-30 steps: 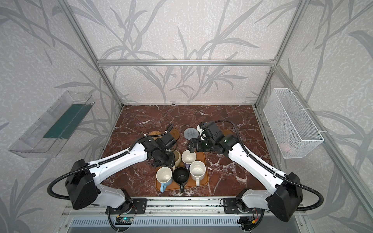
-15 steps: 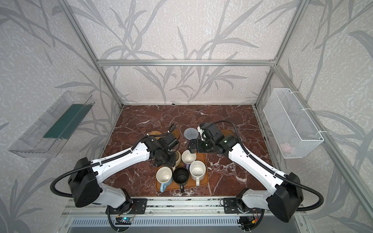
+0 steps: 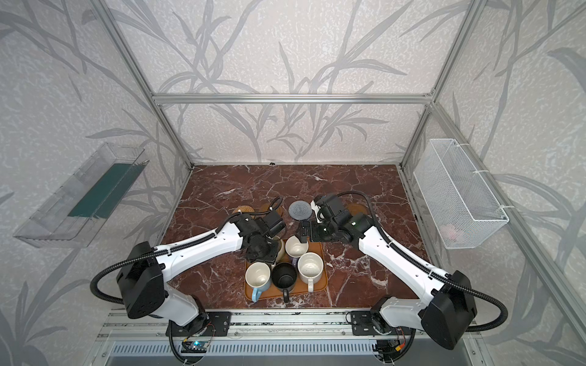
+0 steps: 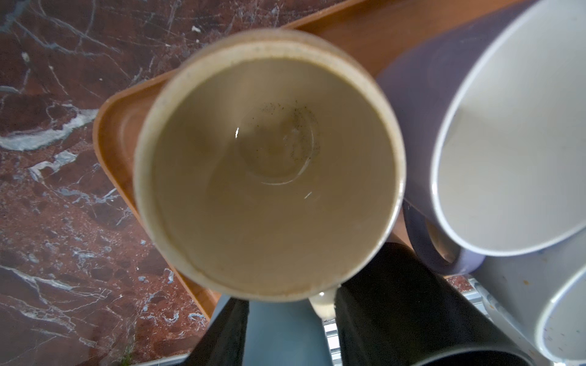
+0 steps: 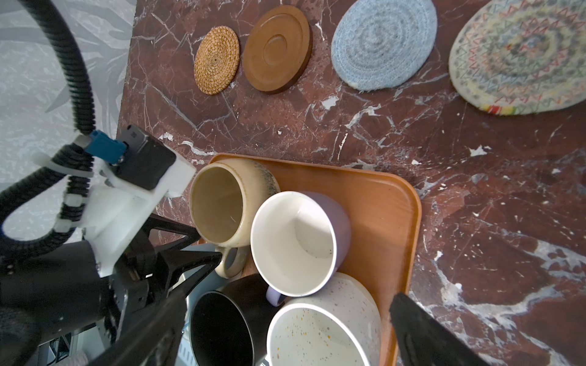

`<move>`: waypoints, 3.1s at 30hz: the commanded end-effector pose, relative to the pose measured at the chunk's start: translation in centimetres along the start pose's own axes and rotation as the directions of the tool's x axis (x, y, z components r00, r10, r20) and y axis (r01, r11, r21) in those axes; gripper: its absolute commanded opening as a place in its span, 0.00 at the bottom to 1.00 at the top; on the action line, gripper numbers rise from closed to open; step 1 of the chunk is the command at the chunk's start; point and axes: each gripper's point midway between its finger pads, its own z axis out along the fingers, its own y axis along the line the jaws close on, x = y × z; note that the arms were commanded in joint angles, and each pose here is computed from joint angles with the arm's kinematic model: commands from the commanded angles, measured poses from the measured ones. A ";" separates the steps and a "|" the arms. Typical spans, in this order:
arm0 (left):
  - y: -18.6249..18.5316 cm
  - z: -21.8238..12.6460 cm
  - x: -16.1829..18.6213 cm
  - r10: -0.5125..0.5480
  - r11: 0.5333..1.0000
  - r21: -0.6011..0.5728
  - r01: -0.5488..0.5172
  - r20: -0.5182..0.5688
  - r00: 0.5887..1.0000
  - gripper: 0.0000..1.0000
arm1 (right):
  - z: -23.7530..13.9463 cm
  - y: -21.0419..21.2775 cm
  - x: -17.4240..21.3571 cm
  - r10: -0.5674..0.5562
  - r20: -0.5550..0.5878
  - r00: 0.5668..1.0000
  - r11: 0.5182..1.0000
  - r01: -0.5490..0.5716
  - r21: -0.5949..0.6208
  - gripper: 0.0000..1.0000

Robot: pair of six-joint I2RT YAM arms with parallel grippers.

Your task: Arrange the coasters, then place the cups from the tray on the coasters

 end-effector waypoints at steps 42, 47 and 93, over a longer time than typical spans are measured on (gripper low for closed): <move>-1.2 0.8 -1.5 -0.054 0.999 -0.001 0.055 0.067 0.996 0.38 | -1.4 2.8 -0.1 -0.049 0.077 0.996 0.983 0.061 -0.172 0.99; -0.8 0.5 -1.6 -0.069 0.997 -0.014 0.070 0.087 0.994 0.37 | -1.2 2.8 0.0 -0.062 0.083 0.995 0.981 0.076 -0.177 0.99; -1.0 1.7 -1.3 -0.082 0.996 -0.025 0.084 0.074 0.994 0.33 | -2.2 0.8 0.1 -0.019 0.168 0.986 0.993 0.038 -0.114 0.99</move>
